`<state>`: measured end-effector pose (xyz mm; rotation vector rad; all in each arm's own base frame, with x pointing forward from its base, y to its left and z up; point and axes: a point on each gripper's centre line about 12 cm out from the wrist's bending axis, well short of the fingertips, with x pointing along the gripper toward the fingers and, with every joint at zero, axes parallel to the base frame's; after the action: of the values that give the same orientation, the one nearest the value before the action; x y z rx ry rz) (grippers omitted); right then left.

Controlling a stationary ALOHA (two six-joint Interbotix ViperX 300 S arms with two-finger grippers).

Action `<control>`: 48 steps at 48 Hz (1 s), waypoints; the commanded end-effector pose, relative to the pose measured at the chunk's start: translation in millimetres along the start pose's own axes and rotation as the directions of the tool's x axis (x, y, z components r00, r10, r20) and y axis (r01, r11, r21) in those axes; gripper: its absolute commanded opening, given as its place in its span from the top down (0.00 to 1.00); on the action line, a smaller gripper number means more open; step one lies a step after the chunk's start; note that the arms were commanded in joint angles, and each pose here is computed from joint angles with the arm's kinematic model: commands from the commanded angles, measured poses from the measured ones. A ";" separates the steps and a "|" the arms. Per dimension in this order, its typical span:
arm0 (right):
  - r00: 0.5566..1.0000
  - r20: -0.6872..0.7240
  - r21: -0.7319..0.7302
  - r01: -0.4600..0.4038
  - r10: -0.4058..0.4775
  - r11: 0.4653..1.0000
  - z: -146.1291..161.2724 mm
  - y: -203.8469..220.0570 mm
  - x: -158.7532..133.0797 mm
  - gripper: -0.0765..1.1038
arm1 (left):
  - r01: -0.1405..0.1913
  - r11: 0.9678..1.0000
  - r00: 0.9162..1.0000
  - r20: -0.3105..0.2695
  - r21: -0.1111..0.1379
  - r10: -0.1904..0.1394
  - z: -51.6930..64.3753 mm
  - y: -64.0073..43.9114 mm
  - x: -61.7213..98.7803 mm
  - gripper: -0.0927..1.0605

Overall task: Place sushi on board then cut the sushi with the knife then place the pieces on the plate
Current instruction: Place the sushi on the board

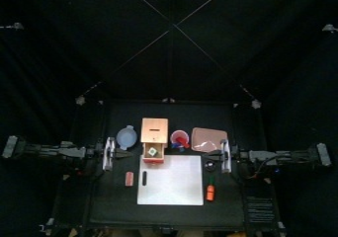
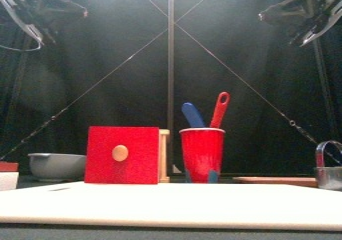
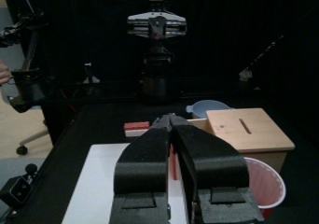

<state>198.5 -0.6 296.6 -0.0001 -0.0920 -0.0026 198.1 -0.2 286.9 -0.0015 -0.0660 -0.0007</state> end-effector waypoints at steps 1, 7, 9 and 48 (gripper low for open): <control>1.000 -0.023 0.003 0.020 -0.019 1.000 -4.8 -4.0 4.0 0.94 | -0.012 1.000 0.999 0.031 0.002 0.012 8.7 2.4 6.1 0.89; 0.994 -0.063 0.049 0.095 -0.092 0.994 -2.0 -19.5 22.2 0.94 | -0.014 1.000 0.998 0.055 0.001 0.014 12.8 2.8 6.6 0.87; 0.990 -0.090 0.074 0.113 -0.106 0.991 0.5 -23.2 34.1 0.94 | -0.014 1.000 0.998 0.054 0.001 0.014 11.3 2.8 6.2 0.87; 0.631 -0.775 0.109 0.190 -0.036 0.976 -34.7 -51.2 234.9 0.71 | -0.110 0.993 0.993 -0.054 -0.046 0.107 -30.5 19.7 -4.4 0.87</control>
<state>428.7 -49.3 268.4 0.1976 0.8299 -0.1206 194.4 16.8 250.8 -0.0522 0.0042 0.0938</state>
